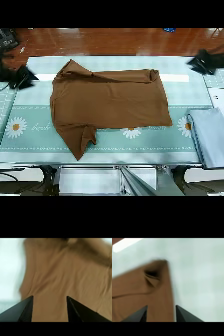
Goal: Fold the shirts.
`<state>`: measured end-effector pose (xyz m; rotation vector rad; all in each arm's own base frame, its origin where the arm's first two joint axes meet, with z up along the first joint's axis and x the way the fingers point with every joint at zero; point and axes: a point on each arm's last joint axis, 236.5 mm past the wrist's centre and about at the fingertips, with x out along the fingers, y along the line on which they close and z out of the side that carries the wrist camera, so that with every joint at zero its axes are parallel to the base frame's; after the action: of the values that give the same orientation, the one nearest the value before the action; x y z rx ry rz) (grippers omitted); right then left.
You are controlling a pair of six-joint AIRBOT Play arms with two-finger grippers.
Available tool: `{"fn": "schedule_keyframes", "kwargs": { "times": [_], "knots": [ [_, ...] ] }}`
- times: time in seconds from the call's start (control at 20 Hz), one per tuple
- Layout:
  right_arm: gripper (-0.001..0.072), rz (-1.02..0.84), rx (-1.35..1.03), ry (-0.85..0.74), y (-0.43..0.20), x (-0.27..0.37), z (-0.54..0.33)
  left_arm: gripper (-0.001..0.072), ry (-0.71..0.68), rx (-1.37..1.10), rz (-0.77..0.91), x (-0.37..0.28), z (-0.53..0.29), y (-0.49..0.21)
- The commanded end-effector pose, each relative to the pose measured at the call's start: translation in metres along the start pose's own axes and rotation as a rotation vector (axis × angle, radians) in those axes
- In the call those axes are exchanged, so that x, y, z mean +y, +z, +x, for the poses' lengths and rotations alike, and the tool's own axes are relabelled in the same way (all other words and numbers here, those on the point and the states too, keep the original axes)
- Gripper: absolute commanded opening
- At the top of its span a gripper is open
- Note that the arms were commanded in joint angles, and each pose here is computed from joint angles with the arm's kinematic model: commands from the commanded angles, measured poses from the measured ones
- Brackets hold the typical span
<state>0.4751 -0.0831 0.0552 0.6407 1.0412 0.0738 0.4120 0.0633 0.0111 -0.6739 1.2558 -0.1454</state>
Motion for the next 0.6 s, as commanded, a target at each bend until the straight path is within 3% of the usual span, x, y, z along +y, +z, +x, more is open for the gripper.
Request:
{"fn": "schedule_keyframes", "kwargs": {
  "times": [0.0, 0.25, 0.55],
  "knots": [
    [0.0407, 0.122, 0.029, -0.164, -0.071, -0.074, -0.035, 0.0505, -0.006, 0.076, -0.158, 0.047, -0.005, -0.088],
    [0.0407, 0.271, -0.024, -0.034, -0.173, -0.074, -0.011, 0.0505, -0.022, 0.075, -0.386, 0.078, 0.020, -0.175],
    [0.0407, 0.298, 0.037, 0.025, -0.203, -0.062, -0.001, 0.0505, -0.117, 0.105, -0.392, 0.048, 0.054, -0.188]
  ]
}}
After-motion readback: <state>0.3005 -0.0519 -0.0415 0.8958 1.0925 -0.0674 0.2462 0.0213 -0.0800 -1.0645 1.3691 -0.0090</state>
